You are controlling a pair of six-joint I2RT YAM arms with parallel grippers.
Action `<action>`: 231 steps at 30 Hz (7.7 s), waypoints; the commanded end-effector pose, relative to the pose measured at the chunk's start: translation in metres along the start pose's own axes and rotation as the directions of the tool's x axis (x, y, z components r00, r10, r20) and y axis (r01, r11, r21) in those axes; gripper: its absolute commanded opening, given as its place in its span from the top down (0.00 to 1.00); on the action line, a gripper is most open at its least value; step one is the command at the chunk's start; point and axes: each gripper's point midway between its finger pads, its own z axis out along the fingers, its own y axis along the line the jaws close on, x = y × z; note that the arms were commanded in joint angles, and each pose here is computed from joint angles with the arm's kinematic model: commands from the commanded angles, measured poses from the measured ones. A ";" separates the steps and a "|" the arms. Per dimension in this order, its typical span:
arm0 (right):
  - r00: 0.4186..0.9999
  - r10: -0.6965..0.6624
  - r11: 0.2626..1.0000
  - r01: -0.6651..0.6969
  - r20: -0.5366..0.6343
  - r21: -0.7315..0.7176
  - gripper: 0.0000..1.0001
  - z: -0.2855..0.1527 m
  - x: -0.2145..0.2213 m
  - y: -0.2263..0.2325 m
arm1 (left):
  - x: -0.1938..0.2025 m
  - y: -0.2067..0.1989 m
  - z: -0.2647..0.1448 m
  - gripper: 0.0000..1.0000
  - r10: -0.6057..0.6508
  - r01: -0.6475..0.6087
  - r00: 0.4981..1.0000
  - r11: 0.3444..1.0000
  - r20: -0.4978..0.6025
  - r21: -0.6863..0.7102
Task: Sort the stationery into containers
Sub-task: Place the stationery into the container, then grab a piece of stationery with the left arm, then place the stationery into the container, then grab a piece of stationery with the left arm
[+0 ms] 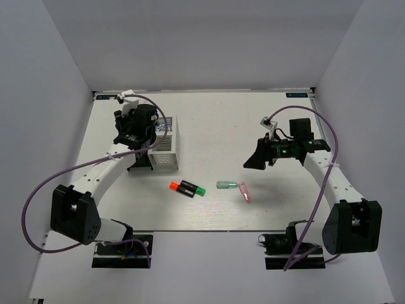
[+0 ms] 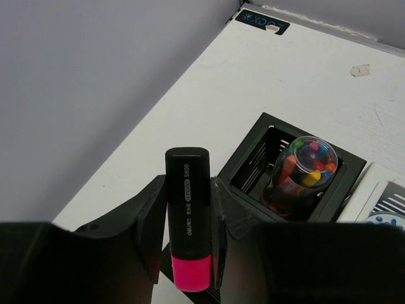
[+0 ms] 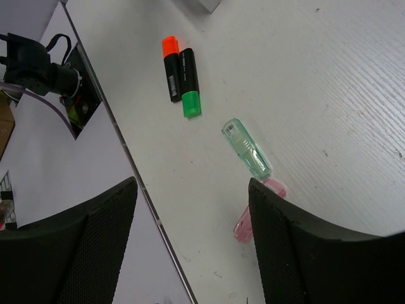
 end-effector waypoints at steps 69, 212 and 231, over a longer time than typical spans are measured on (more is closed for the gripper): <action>0.983 -0.175 0.982 0.178 -0.047 0.061 0.39 -0.022 0.011 -0.033 | 0.203 -0.164 -0.264 0.23 0.739 -0.399 0.373 -0.418 0.561 0.816; 0.985 0.076 0.917 -0.008 -0.157 0.398 0.37 -0.007 0.007 -0.075 | 0.325 -0.016 -0.209 0.75 0.255 0.119 0.616 0.905 -0.745 0.409; 0.973 -0.181 0.970 0.153 -0.143 -0.188 1.00 0.003 0.007 0.015 | 0.075 0.004 -0.147 1.00 0.081 0.011 0.977 0.903 -0.196 0.429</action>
